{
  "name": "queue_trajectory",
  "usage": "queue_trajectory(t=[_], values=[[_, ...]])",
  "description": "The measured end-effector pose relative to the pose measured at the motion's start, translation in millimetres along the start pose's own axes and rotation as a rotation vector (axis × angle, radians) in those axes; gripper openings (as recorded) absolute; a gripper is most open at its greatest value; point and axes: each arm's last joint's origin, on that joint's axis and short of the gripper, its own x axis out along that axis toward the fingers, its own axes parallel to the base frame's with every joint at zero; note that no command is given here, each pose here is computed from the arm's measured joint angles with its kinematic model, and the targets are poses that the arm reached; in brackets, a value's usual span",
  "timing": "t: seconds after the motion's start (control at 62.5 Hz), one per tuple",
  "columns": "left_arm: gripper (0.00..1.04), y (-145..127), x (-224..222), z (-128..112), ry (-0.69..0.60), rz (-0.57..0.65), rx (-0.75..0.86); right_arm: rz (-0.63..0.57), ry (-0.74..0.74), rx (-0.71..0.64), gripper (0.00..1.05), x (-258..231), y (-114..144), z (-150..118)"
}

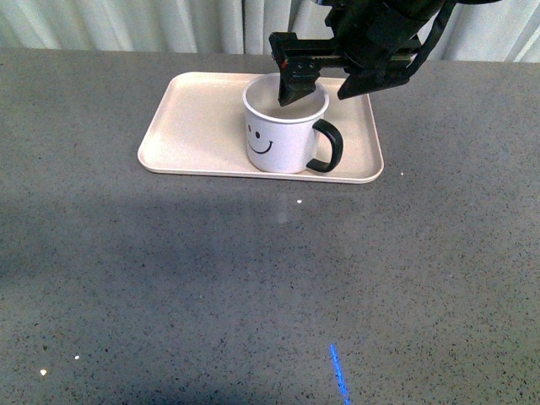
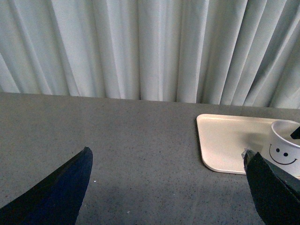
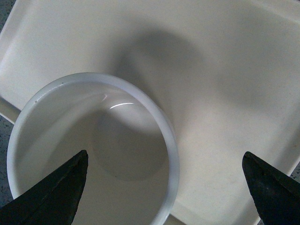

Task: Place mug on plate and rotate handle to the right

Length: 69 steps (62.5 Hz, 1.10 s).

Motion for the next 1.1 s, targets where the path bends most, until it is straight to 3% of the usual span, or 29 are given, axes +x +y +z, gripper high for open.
queue_trajectory(t=[0.544,0.736,0.896,1.105], values=[[0.95,0.0,0.0,0.0,0.0,0.0,0.0,-0.018,0.052,0.019,0.02,10.3,5.4,13.5],[0.95,0.0,0.0,0.0,0.0,0.0,0.0,-0.018,0.025,-0.025,0.02,-1.6,1.7,31.3],[0.95,0.0,0.0,0.0,0.0,0.0,0.0,-0.009,-0.014,-0.172,0.02,-17.3,-10.2,47.0],[0.95,0.0,0.0,0.0,0.0,0.0,0.0,0.0,0.029,-0.336,0.02,-10.2,-28.9,41.9]])
